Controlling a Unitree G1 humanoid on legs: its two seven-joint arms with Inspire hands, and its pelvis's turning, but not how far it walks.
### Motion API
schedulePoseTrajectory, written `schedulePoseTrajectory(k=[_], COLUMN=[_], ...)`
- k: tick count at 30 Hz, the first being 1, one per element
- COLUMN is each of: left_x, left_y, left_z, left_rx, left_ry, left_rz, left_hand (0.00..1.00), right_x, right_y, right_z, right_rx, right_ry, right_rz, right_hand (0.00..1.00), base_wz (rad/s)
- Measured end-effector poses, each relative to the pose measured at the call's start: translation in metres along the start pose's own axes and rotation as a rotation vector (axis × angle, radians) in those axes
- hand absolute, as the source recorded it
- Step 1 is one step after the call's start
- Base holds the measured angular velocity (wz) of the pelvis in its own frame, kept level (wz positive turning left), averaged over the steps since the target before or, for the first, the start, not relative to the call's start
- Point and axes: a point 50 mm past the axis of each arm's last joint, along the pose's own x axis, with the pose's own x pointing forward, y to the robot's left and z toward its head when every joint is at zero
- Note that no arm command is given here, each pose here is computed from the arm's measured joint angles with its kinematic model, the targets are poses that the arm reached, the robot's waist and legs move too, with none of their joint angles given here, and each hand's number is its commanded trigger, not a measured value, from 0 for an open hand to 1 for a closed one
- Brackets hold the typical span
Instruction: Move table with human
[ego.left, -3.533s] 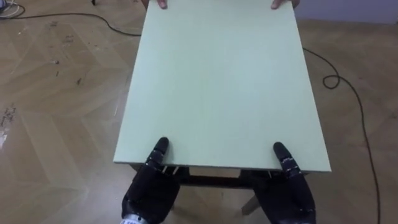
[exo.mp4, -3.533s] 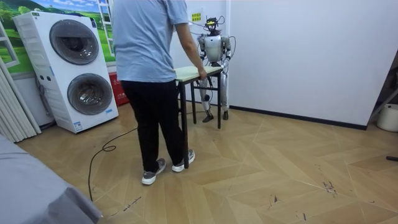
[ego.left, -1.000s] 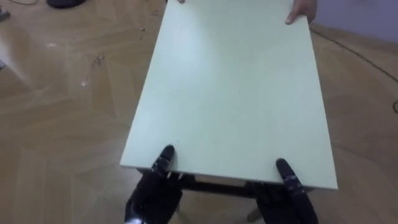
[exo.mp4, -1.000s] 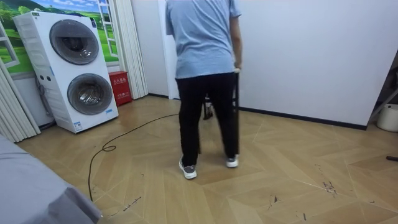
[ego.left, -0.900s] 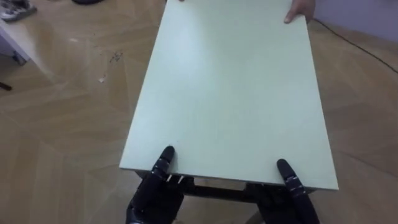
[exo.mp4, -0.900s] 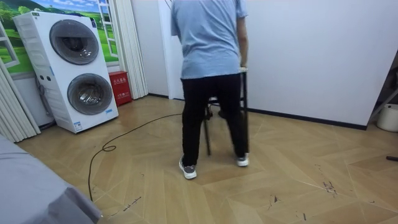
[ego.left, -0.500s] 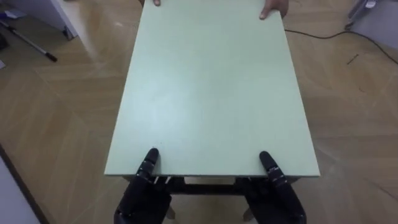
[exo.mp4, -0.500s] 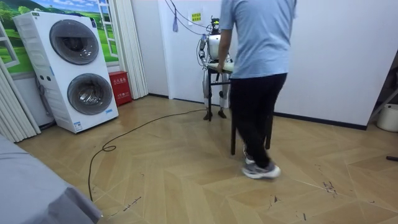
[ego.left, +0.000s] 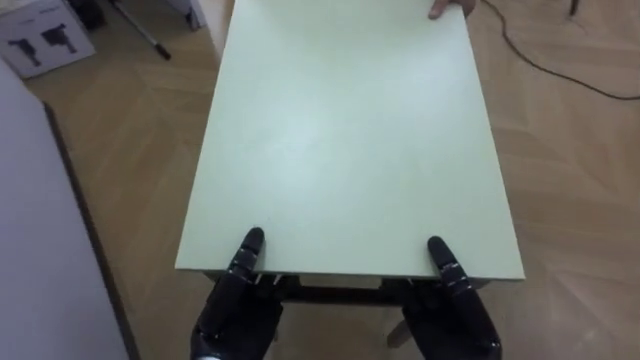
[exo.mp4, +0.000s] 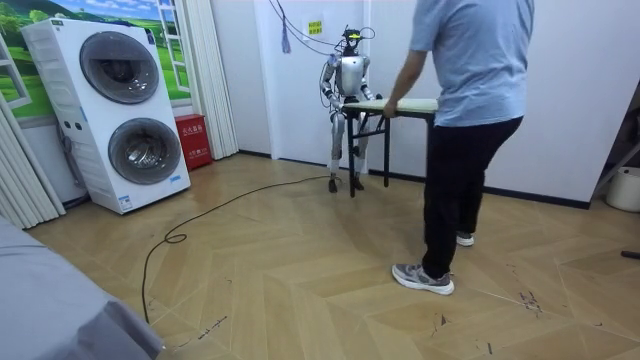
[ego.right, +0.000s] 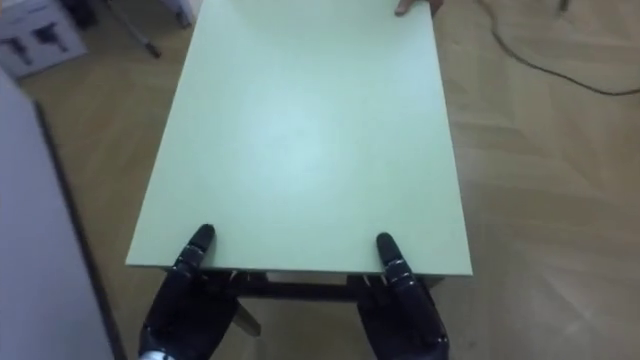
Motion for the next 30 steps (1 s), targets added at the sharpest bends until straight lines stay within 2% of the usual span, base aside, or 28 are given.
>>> schedulePoseTrajectory(k=[15,21,24,27,30], left_x=[0.000,0.016,0.014,0.003,0.007], left_y=[0.003,-0.009,-0.006,0.004,0.002], left_z=[0.002,0.001,0.004,0.003,0.005], left_rx=[-0.017,0.006,0.008,-0.016,-0.004], left_ry=[-0.015,0.019,0.004,-0.013,-0.018], left_rz=[0.022,-0.030,-0.013,0.034,0.042], left_hand=[1.00,1.00,1.00,1.00,1.00], right_x=[0.003,0.004,0.006,0.007,0.008], right_y=[0.002,0.002,0.003,0.002,0.003], right_z=[-0.003,0.009,0.004,-0.001,-0.002], right_rx=[-0.019,-0.027,-0.032,-0.036,-0.035], right_ry=[0.006,-0.046,-0.030,0.006,0.014], right_rz=[0.013,0.042,0.047,0.023,0.013], right_hand=[1.00,1.00,1.00,1.00,1.00], base_wz=[0.38,1.22,0.27,-0.06,0.40])
